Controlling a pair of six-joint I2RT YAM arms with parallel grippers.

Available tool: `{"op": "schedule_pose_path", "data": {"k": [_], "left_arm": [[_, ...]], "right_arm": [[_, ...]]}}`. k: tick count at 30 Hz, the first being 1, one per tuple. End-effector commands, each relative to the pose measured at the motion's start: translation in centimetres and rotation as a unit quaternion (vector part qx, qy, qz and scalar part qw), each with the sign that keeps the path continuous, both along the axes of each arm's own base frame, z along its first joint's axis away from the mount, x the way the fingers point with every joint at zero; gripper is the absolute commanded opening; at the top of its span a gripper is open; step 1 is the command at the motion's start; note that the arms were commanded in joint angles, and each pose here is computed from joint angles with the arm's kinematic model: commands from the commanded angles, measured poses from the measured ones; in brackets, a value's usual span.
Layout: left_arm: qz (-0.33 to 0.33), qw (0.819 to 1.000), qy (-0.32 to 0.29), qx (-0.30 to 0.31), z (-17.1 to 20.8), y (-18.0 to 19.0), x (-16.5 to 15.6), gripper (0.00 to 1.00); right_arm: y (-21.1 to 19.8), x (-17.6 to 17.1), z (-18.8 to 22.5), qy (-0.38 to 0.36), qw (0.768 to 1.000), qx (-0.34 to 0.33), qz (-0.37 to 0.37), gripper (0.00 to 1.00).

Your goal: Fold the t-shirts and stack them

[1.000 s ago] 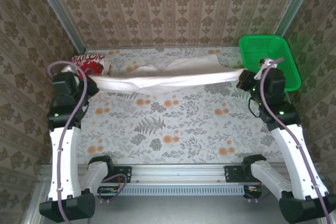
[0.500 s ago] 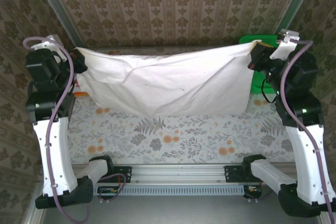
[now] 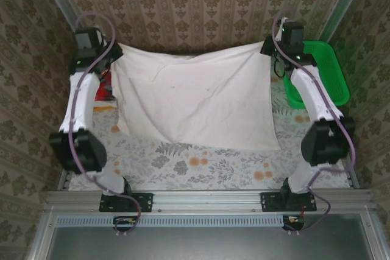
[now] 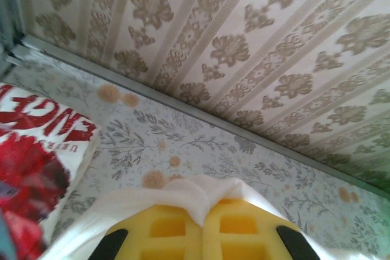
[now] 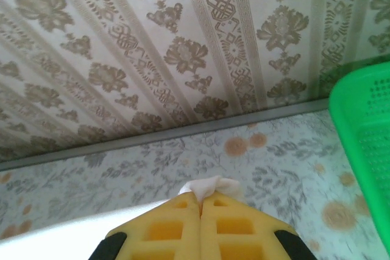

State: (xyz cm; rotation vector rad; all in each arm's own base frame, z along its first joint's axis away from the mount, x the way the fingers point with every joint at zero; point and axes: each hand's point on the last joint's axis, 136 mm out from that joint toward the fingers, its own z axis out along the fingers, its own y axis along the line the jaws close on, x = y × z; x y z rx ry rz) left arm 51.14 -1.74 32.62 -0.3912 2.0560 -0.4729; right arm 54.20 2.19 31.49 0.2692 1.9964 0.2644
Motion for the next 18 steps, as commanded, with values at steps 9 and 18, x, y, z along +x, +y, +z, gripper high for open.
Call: {"op": "schedule_pose_path", "data": {"k": [9,18], "left_arm": [[-0.02,0.968,-0.251,-0.014,22.6,0.1,2.7,0.0],[-0.012,0.949,-0.315,-0.018,28.6,1.5,-5.1,0.0]], "right_arm": [[-1.1,0.3,24.3,-0.262,0.964,0.036,0.016,0.0],[-3.9,-6.7,30.6,-0.302,0.953,0.009,-0.002,0.0]]}}
